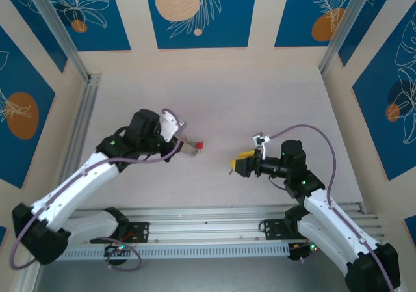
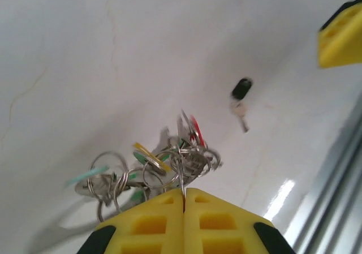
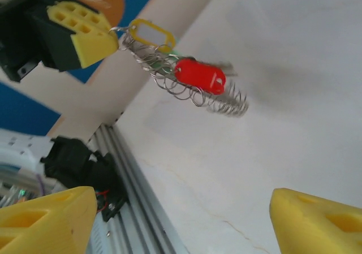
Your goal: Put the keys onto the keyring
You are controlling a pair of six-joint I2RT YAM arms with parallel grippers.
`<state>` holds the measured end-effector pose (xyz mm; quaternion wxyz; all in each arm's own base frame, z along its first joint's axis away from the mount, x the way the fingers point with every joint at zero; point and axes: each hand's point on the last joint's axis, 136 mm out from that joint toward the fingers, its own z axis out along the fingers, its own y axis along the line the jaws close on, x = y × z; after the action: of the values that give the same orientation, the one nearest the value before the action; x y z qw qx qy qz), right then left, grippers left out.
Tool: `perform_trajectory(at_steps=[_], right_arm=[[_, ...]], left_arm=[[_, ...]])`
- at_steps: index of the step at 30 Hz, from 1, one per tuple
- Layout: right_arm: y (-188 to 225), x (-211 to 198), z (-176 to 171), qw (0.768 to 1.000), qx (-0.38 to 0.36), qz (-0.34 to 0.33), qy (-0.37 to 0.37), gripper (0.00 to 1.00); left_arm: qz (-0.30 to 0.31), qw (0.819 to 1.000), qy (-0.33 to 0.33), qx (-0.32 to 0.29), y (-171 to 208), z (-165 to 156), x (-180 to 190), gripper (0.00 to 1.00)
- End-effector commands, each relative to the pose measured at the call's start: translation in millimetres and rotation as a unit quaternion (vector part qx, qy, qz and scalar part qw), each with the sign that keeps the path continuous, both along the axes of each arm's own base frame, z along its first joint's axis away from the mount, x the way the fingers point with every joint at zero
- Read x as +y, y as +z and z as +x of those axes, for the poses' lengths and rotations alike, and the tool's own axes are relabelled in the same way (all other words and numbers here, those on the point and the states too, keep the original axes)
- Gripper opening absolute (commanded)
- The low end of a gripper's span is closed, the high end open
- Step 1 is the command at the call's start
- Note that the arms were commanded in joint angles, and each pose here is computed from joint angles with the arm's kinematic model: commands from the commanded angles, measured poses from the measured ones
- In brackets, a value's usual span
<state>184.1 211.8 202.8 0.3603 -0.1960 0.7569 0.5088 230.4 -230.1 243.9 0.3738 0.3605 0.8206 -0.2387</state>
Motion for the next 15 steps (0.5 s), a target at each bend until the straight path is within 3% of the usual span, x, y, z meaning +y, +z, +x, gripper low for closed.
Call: perform_trajectory(at_steps=[1, 10, 15], right_arm=[[42.6, 17.1, -21.1, 0.993, -0.099, 0.018, 0.067, 0.77], [75.9, 62.5, -42.8, 0.973, -0.16, 0.024, 0.165, 0.5], [81.4, 87.7, -54.4, 0.962, -0.187, 0.01, 0.2, 0.49]], left_arm=[[-0.061, 0.996, -0.059, -0.041, 36.0, -20.9, -11.3, 0.0], [-0.117, 0.989, -0.077, -0.041, 69.3, -38.6, -15.5, 0.0], [-0.136, 0.986, -0.09, -0.034, 81.3, -44.9, -21.0, 0.0]])
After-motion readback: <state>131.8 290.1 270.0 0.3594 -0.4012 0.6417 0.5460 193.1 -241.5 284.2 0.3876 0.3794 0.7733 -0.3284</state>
